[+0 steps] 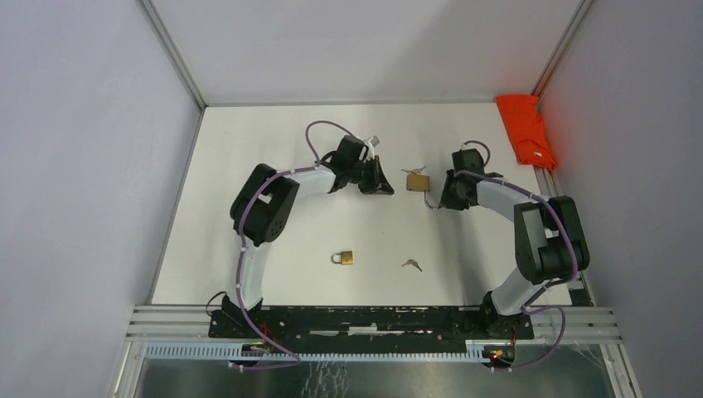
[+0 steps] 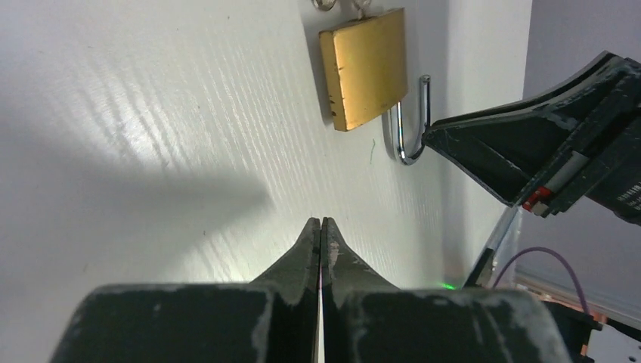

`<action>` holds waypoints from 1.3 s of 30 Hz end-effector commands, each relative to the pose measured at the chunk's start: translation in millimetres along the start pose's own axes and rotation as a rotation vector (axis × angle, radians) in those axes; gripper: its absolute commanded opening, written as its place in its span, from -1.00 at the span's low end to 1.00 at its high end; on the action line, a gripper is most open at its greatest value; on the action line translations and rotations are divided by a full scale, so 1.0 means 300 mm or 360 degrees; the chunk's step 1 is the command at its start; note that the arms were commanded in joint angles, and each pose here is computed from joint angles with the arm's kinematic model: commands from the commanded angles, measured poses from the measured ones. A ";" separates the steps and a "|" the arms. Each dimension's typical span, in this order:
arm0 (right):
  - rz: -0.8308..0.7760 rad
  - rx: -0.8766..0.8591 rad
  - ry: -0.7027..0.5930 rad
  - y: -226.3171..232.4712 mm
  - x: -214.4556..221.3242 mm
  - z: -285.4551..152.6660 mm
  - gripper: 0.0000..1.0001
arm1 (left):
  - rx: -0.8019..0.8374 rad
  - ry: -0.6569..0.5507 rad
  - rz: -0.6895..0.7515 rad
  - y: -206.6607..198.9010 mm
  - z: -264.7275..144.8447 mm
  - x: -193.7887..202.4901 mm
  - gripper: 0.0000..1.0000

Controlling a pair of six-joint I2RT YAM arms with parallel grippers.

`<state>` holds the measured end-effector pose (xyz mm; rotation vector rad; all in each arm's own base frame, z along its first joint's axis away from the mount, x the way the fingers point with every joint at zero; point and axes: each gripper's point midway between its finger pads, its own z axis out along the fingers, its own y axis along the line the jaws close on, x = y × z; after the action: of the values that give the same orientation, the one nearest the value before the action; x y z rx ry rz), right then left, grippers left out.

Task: Unlock with the key
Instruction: Unlock the lock, then move the lock to the center of the board.

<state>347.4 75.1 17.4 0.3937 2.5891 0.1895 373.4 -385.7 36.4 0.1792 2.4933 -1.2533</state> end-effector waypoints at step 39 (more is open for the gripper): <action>-0.0850 0.0284 0.0082 0.176 -0.076 -0.009 -0.54 | -0.0537 -0.0670 0.0526 -0.299 -0.601 -0.318 -0.92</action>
<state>367.1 128.3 25.9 -0.2718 2.7092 -0.1260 390.4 -290.1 216.1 0.1604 2.2180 -0.6454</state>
